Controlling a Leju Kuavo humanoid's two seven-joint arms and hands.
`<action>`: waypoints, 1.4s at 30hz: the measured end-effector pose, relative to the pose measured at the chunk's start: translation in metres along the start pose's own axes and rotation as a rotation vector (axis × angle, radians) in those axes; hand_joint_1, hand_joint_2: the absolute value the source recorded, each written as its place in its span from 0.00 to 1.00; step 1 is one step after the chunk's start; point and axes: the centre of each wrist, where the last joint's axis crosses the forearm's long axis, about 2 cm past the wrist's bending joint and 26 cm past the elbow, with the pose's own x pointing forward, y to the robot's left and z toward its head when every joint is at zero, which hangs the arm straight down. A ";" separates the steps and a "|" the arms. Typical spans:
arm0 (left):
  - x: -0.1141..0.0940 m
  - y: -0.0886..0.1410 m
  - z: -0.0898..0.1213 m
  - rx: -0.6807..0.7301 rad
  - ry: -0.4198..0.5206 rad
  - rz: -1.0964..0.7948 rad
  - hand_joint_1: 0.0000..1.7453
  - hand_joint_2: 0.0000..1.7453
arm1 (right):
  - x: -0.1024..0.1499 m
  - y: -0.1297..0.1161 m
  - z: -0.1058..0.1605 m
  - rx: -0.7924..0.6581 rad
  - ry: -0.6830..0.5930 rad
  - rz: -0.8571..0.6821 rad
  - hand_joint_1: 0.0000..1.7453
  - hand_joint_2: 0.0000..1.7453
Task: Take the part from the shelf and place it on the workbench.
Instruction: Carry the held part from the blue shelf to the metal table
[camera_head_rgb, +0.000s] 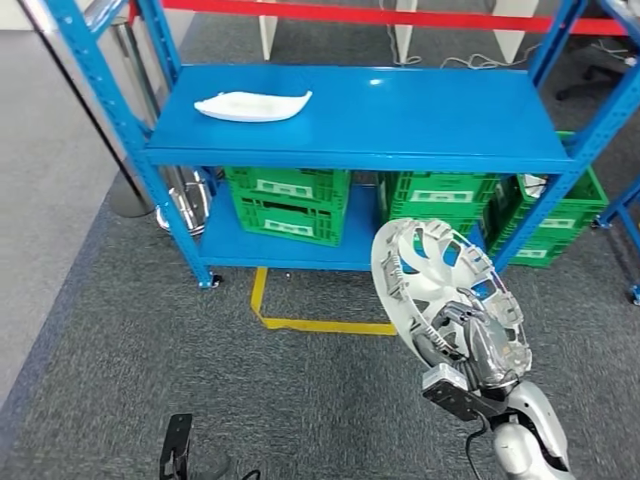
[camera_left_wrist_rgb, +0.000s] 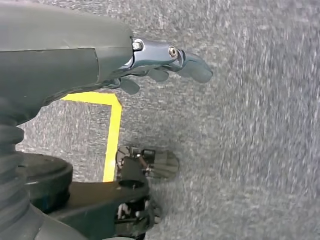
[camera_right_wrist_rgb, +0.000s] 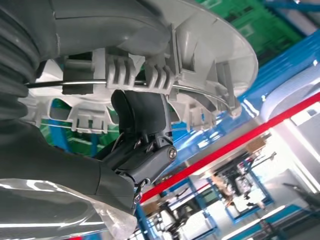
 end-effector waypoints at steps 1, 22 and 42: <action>0.001 0.000 0.000 -0.001 -0.001 0.000 0.00 1.00 | 0.000 0.000 0.001 0.003 0.001 0.000 1.00 1.00; -0.007 0.009 0.000 0.012 0.010 -0.013 0.00 1.00 | 0.010 0.004 0.019 -0.001 0.007 -0.003 1.00 1.00; -0.006 0.013 -0.002 0.010 0.007 -0.026 0.00 1.00 | 0.011 0.003 0.027 0.007 0.010 0.009 1.00 1.00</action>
